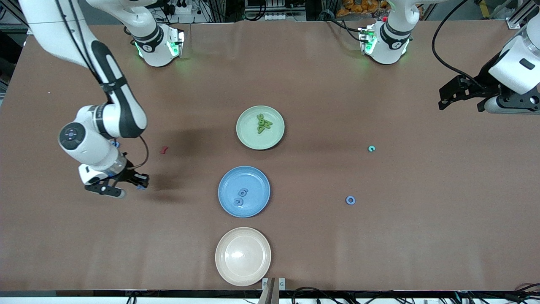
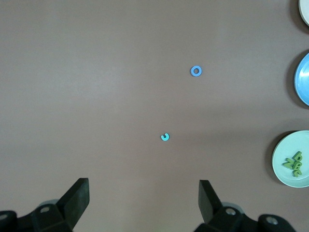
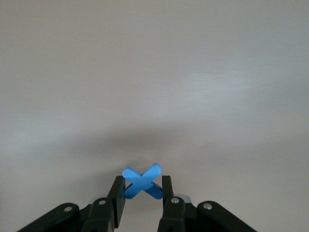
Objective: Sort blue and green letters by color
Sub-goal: 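Carry the blue x onto the blue plate and release it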
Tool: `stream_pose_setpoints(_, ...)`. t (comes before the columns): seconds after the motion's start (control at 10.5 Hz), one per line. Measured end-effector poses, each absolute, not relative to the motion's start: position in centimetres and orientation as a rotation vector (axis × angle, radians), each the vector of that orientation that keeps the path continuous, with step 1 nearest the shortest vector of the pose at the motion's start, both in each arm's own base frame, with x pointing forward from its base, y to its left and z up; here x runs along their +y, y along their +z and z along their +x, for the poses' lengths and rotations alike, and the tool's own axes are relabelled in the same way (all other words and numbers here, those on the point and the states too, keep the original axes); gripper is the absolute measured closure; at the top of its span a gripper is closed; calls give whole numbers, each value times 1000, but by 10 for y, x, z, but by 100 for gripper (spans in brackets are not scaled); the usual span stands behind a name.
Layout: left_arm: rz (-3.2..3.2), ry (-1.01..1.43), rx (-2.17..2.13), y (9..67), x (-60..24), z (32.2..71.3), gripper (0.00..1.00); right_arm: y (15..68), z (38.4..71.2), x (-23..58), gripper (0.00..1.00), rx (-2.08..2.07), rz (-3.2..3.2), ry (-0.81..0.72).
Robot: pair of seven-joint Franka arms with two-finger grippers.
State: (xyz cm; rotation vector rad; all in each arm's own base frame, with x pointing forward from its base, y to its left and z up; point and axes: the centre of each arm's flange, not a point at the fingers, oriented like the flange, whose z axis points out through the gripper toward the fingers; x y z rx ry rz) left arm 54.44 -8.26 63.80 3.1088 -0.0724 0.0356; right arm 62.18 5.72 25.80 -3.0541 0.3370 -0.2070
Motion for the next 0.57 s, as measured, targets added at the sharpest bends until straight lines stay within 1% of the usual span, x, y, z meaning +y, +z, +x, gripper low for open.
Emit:
stream_pose_setpoints(0.29, 3109, 20, -56, 632, -77, 549, 0, 271, 624, 159, 66, 259, -2985, -231)
stream_pose_setpoints(0.57, 3109, 16, -51, 630, -75, 550, 0, 266, 625, 249, 66, 179, -2923, -232)
